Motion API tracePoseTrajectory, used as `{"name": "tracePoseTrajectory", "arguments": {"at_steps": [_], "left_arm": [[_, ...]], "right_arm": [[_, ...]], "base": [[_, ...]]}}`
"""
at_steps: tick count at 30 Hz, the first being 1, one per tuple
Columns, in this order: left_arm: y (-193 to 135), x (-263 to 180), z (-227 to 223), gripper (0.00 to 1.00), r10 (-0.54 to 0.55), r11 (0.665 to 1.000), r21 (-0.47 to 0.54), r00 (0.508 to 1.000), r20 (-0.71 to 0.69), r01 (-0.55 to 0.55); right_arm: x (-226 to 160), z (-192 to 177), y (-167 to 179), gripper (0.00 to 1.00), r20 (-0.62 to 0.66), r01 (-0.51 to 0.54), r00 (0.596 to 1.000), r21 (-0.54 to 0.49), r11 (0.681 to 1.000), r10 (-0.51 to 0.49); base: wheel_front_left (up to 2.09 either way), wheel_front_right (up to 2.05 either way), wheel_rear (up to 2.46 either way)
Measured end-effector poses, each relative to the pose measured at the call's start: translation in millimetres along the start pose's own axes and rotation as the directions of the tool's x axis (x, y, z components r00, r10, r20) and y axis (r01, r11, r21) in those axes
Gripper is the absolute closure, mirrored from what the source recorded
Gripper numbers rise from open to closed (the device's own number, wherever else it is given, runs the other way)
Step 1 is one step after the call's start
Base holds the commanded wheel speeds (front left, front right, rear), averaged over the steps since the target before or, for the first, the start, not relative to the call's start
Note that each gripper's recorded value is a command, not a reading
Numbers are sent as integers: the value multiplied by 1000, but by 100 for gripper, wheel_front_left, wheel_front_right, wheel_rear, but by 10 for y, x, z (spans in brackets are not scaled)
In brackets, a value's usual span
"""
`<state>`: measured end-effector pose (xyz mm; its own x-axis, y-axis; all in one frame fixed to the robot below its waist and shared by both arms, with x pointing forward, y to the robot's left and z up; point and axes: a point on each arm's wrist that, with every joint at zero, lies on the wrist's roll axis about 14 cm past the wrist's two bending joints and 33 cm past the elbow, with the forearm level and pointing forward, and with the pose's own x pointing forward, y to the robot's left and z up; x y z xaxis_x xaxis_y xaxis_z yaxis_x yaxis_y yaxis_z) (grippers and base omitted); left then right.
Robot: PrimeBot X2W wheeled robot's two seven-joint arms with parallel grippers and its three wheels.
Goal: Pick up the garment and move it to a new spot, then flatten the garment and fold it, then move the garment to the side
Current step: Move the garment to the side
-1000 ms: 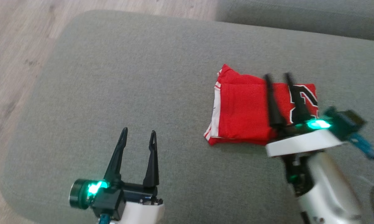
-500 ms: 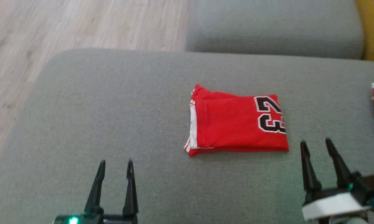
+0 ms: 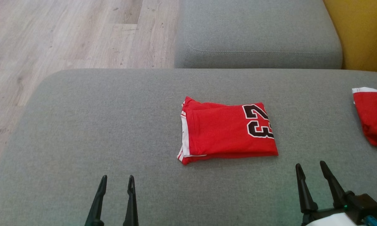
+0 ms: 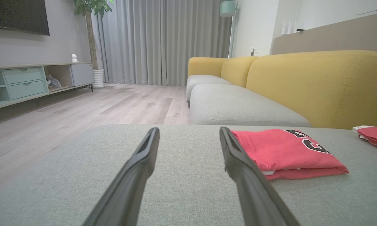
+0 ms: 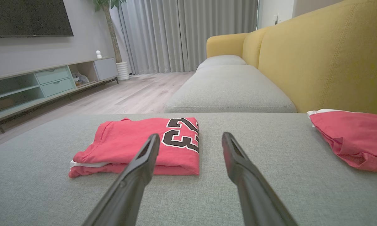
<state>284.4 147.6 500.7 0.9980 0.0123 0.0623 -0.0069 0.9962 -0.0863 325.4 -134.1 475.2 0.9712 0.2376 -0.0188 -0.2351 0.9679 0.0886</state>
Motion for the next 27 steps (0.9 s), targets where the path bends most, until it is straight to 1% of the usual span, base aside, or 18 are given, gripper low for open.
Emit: {"name": "tracePoseTrajectory", "arguments": {"at_steps": [18, 23, 27], "left_arm": [[42, 1, -33, 0, 8, 1000, 3, 1000, -11, -8], [46, -1, -49, 0, 10, 1000, -1, 1000, -18, -10], [-32, 15, -36, 0, -14, 1000, -10, 1000, -17, 14]], "right_arm": [[-7, -54, 7, 0, -15, 7, 1000, 17, 1000, -7], [-5, -136, 2, 0, -40, 13, 999, 44, 999, -11], [17, -274, -31, 0, -84, 31, 996, 88, 996, -24]], "base": [[0, 0, 0], [0, 0, 0], [0, 0, 0]]}}
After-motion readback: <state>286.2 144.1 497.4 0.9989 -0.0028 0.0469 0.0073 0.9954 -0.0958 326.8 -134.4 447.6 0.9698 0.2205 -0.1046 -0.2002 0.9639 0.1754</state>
